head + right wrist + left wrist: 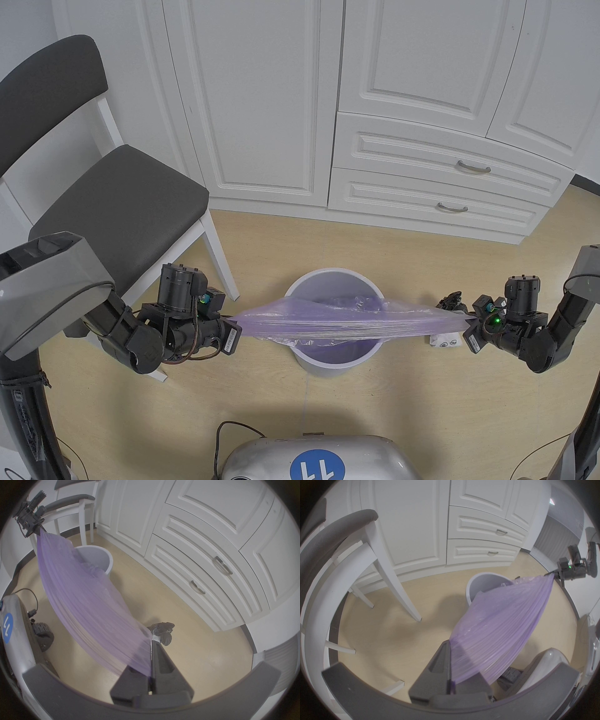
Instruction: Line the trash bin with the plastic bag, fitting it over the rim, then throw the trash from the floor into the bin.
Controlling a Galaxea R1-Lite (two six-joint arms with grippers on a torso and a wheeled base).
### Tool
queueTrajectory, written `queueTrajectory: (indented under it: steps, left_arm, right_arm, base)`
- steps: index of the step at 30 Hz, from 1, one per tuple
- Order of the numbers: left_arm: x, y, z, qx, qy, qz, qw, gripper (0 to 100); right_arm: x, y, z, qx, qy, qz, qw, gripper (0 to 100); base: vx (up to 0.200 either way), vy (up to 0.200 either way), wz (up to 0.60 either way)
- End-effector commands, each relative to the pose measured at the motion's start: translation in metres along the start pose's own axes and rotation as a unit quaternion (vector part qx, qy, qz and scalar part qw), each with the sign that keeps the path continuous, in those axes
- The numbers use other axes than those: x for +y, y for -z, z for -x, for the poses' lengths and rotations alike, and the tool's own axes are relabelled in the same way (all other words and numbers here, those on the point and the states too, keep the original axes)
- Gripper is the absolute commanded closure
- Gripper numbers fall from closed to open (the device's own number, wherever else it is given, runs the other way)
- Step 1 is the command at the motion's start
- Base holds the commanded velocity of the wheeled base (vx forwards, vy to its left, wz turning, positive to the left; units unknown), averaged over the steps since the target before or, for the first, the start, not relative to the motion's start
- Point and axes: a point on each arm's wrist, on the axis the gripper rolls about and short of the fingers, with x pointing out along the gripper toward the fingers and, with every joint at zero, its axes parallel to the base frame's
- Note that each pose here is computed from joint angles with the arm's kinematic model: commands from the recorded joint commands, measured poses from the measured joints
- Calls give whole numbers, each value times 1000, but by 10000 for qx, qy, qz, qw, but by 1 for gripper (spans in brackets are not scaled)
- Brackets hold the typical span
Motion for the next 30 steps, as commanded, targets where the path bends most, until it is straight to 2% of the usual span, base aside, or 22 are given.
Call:
queueTrajectory:
  steps: [1,9,12,15,21,30]
  left_arm:
    - [0,4,7,62,38,-109,9999,100]
    - [-3,17,12,437,316,-446,9975,100]
    - [-3,26,13,632,422,-752,9943,100]
    - [-5,31,11,778,484,-872,9920,100]
    - [-18,47,-12,993,602,-925,9889,100]
    - [-24,61,-42,903,469,-932,9904,100]
  right_arm:
    - [-5,5,7,94,69,171,9998,100]
    - [-1,17,14,290,-77,607,9977,100]
    - [2,24,18,420,-168,851,9953,100]
    - [5,28,16,485,-235,979,9937,100]
    - [20,34,2,620,-464,1069,9912,100]
    - [31,40,-32,716,-510,933,9917,100]
  base:
    - [0,0,0]
    - [0,0,0]
    - [0,0,0]
    - [0,0,0]
    - [0,0,0]
    - [0,0,0]
